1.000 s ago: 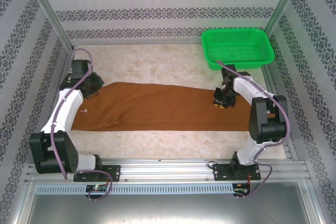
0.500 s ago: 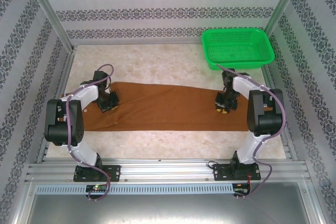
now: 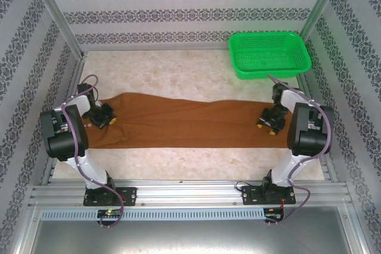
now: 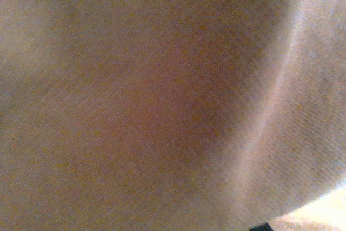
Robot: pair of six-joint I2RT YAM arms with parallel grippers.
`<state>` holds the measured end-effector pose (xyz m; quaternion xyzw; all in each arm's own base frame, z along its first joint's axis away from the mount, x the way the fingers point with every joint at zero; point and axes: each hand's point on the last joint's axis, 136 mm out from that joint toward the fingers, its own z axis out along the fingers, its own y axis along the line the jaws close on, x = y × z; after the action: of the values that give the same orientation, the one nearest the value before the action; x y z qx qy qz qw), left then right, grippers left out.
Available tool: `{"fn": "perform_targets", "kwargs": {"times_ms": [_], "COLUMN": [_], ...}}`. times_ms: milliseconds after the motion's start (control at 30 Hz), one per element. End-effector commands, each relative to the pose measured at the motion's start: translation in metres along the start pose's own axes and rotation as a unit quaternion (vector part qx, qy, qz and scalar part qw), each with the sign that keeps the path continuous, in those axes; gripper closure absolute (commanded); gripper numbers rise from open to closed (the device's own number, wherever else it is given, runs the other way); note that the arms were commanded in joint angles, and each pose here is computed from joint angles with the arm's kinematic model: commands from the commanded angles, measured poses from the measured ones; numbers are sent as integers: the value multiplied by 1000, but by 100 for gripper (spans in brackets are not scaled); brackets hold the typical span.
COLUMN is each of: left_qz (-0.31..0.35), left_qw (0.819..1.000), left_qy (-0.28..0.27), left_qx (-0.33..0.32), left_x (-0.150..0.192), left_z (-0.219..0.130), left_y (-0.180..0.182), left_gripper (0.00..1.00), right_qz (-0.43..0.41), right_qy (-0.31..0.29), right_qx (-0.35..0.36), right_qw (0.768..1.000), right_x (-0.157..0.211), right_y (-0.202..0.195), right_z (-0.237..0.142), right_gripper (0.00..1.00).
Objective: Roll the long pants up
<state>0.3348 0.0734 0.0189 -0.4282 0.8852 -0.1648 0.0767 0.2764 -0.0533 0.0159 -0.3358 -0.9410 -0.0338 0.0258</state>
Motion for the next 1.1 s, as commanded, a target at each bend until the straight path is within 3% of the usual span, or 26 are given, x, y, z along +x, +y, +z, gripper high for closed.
{"fn": "perform_targets", "kwargs": {"times_ms": [0,67,167,567,600,667,700,733,1067], "left_qz": [-65,-85,-89,-70,-70,-71,-72,-72,-71], "left_qw": [988,985,987,990,990,990,990,990,990], "left_qy": [-79,-96,-95,-104,-102,-100,-99,-98,-104], "left_qx": [-114,-118,-98,-71,-68,-65,-65,-65,-64], "left_x": [-39,-43,-46,-42,-41,-41,-42,-42,-44], "left_z": [-2,-7,-8,-8,-7,-4,-4,-3,-5], "left_y": [69,79,74,59,59,58,58,58,57], "left_gripper": [100,100,100,100,100,100,100,100,100], "right_qz": [57,88,108,111,111,114,119,128,147], "right_qy": [-52,-70,-86,-22,-20,-20,-25,-31,-123], "right_qx": [22,3,0,16,20,24,25,28,24], "right_qw": [997,994,990,993,993,993,992,991,981], "right_x": [-13,-14,-15,-10,-10,-12,-13,-14,-27], "right_y": [-38,-50,-60,-61,-63,-65,-68,-73,-89], "right_z": [-12,-21,-27,6,8,8,6,3,-72], "right_gripper": [51,50,41,42,44,63,85,100,100]}}
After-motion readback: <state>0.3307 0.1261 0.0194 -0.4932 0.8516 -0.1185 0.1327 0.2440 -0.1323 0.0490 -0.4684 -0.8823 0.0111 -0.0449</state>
